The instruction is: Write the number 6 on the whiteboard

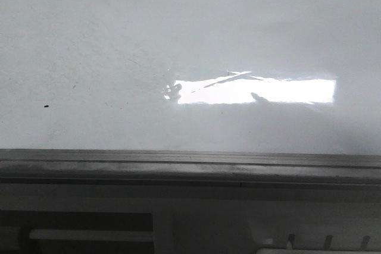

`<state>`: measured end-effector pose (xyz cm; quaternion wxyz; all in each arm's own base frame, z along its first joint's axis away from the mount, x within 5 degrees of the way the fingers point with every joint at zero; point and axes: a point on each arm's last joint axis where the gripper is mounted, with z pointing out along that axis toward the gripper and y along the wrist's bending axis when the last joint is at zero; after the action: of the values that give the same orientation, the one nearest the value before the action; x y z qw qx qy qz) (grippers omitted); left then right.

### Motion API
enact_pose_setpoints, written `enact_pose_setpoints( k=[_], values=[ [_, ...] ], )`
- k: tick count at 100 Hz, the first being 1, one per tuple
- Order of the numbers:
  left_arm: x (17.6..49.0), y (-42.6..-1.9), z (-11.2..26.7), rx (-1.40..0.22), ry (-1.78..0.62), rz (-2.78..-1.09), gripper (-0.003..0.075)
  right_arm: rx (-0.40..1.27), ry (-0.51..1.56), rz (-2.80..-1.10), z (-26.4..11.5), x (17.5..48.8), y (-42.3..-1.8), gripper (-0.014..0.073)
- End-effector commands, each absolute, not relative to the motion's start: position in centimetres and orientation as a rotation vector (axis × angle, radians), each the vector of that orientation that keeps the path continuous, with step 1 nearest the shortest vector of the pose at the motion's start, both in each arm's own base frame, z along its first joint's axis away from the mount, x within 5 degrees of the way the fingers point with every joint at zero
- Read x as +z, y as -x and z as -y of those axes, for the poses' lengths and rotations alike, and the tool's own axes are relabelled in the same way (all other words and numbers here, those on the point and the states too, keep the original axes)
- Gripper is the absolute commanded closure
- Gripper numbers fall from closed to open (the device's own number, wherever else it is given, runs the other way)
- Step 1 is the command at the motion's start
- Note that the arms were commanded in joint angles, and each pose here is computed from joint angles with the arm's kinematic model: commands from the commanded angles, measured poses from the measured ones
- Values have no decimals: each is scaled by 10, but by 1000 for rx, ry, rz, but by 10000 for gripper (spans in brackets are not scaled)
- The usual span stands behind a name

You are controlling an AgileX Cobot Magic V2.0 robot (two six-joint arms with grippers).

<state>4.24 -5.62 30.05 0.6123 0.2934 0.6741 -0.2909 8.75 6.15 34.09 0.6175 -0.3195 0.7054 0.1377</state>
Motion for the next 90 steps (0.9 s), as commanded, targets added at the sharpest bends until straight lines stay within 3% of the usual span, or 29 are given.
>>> enact_pose_setpoints(
  k=[1, 53, 90],
  values=[
    [314, -45, 54, -680, -601, -1505, 739, 289, 631, -1537, -57, 350, -91, 638],
    [314, -45, 54, -680, -601, -1504, 739, 260, 580, -1670, -75, 329, -143, 638],
    [313, -44, 54, -682, -607, -1509, 739, 214, 530, -1662, -78, 324, -161, 638]
  ],
)
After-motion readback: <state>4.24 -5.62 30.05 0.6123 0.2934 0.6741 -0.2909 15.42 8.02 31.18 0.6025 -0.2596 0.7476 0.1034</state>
